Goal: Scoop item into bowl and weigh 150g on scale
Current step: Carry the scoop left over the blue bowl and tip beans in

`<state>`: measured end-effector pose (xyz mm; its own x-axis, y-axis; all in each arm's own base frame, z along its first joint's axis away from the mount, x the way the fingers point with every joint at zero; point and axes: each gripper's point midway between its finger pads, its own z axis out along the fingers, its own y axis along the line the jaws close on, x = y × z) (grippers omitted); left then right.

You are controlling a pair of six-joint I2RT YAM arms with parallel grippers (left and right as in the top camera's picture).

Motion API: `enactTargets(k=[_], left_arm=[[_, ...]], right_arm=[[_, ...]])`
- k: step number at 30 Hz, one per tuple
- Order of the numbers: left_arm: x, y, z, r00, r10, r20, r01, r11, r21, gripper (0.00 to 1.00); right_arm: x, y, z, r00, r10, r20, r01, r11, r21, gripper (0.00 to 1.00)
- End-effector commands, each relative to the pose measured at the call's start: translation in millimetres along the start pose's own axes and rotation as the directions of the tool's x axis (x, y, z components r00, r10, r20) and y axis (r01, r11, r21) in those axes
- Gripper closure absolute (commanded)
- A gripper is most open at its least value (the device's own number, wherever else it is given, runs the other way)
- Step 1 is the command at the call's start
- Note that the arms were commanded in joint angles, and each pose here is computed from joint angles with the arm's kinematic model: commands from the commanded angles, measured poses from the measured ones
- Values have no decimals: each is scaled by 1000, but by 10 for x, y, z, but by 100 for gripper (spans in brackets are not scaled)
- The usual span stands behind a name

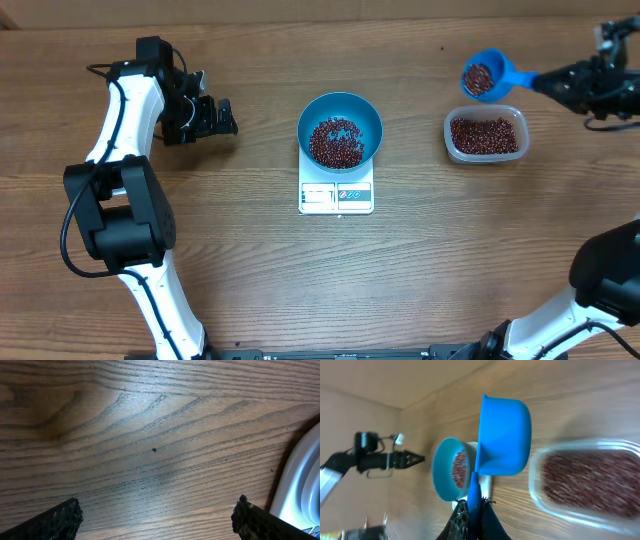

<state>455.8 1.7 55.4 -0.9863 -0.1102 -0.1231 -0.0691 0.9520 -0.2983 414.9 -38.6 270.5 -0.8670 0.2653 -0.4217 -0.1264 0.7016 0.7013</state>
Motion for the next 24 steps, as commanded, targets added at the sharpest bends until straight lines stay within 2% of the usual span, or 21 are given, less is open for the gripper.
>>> enactTargets(k=[1, 10, 14, 19, 24], left_arm=[[-12, -21, 25, 1000, 22, -2, -22, 1000, -1, 1], [-12, -21, 25, 1000, 22, -2, -22, 1000, -1, 1], [-12, -21, 25, 1000, 22, -2, -22, 1000, -1, 0], [-12, -21, 25, 1000, 22, -2, -22, 1000, -1, 0], [-12, -21, 25, 1000, 22, -2, -22, 1000, -1, 0]], right_arm=[[-23, 581, 128, 993, -117, 2, 117, 989, -94, 96], [303, 1245, 755, 953, -273, -131, 248, 952, -180, 96], [471, 1268, 999, 918, -339, -208, 329, 941, -81, 96], [581, 1369, 1209, 875, -417, -247, 424, 905, -28, 96], [624, 1452, 1423, 817, -510, -269, 543, 838, 61, 96]])
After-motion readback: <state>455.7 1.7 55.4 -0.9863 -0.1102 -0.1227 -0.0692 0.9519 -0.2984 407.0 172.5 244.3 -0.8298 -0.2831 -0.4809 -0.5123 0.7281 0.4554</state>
